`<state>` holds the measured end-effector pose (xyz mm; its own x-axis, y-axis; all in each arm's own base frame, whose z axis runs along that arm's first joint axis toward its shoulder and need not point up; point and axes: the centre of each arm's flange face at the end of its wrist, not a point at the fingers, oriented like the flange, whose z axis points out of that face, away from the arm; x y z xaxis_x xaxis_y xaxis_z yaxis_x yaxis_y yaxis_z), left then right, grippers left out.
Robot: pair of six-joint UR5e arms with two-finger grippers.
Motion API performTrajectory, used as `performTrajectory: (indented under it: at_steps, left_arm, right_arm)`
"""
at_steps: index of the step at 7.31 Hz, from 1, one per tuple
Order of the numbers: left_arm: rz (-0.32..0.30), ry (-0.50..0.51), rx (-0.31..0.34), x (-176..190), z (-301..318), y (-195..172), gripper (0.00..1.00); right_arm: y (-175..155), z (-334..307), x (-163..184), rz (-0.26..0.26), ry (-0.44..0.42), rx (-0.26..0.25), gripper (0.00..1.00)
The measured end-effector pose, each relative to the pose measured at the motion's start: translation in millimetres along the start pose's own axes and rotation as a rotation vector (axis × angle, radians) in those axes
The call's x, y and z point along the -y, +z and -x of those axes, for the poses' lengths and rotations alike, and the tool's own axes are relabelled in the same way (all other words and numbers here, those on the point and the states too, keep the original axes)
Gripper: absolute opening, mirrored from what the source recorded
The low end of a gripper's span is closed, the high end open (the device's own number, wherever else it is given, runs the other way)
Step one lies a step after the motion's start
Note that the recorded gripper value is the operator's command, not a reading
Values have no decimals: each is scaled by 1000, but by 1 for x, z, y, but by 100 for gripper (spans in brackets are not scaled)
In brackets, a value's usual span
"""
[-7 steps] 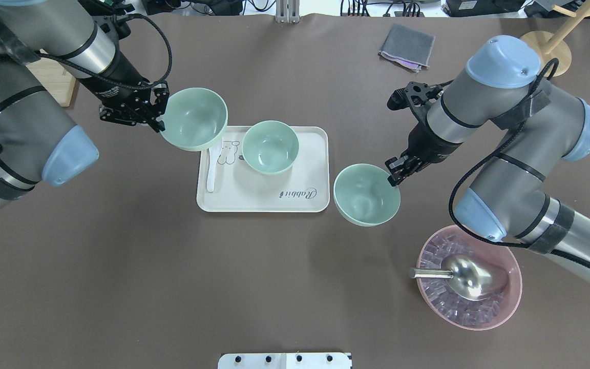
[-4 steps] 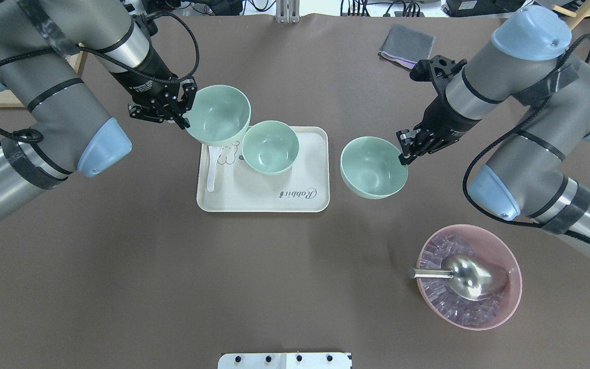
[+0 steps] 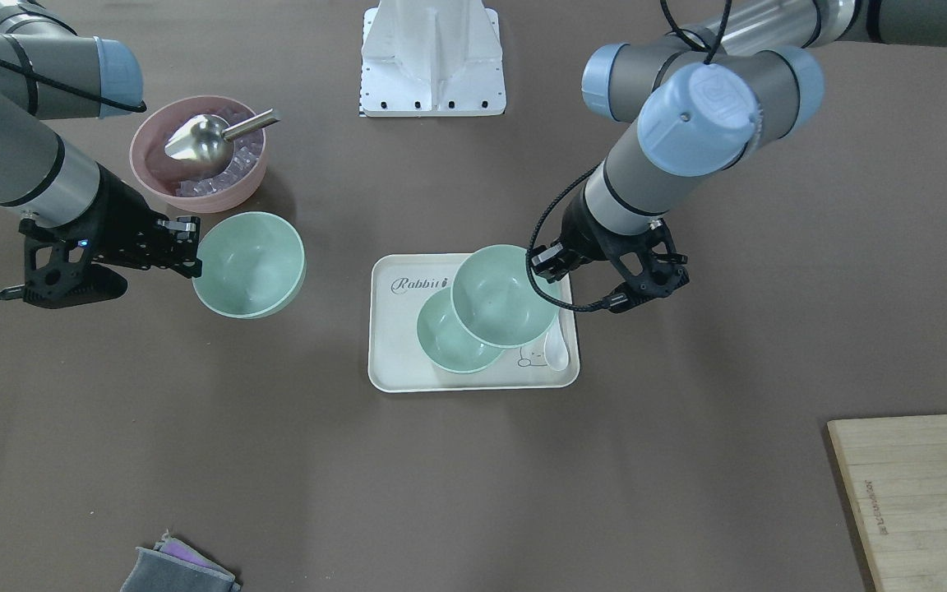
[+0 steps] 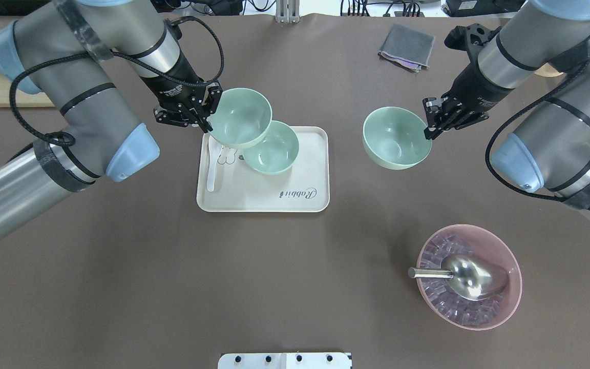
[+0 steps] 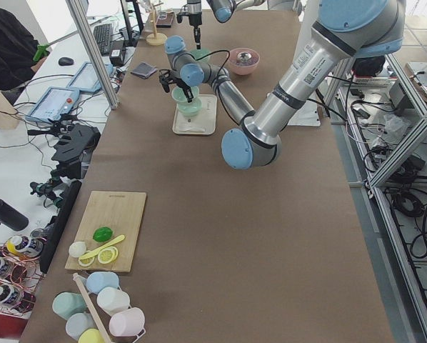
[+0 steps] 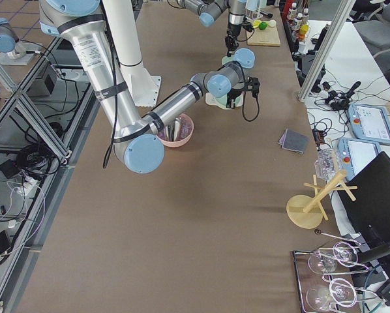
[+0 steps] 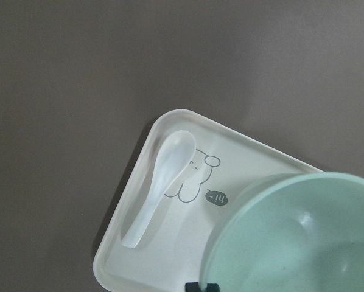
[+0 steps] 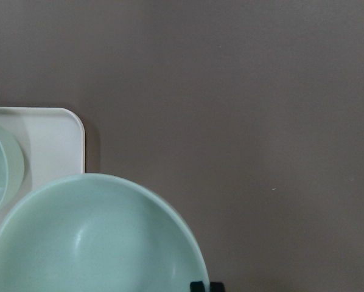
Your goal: Stack green bowls together
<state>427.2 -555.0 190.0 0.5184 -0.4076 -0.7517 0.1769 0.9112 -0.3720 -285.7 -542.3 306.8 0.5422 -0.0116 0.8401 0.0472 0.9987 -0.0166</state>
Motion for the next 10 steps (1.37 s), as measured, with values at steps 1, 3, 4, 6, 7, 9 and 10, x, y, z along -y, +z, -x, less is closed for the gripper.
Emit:
performTrajectory:
  at_steps: [1,3,4,6,7,9,10]
  left_arm:
    - [-2,-2,8,-8,-8,10,0]
    - [-17,0,24,-13,-24,27,0]
    - [-19,-3,20,-11,-30,35,0]
    - [-18,-12,3,-6,-35,50,0]
    - [-16,-13,2,-6,-35,54,0]
    - [-11,-10,5,-8,-34,59,0]
    - [-9,-10,7,-9,-33,61,0]
  right_arm:
    - [-5,-4,3,-6,25,-4,0]
    - [-9,-5,4,-15,65,-5,0]
    - [-10,-6,5,-16,71,-5,0]
    - [-9,-6,6,-17,76,-7,0]
    - [-9,-6,6,-18,76,-8,0]
    - [-10,-6,6,-19,77,-8,0]
    - [-9,-5,6,-20,79,-9,0]
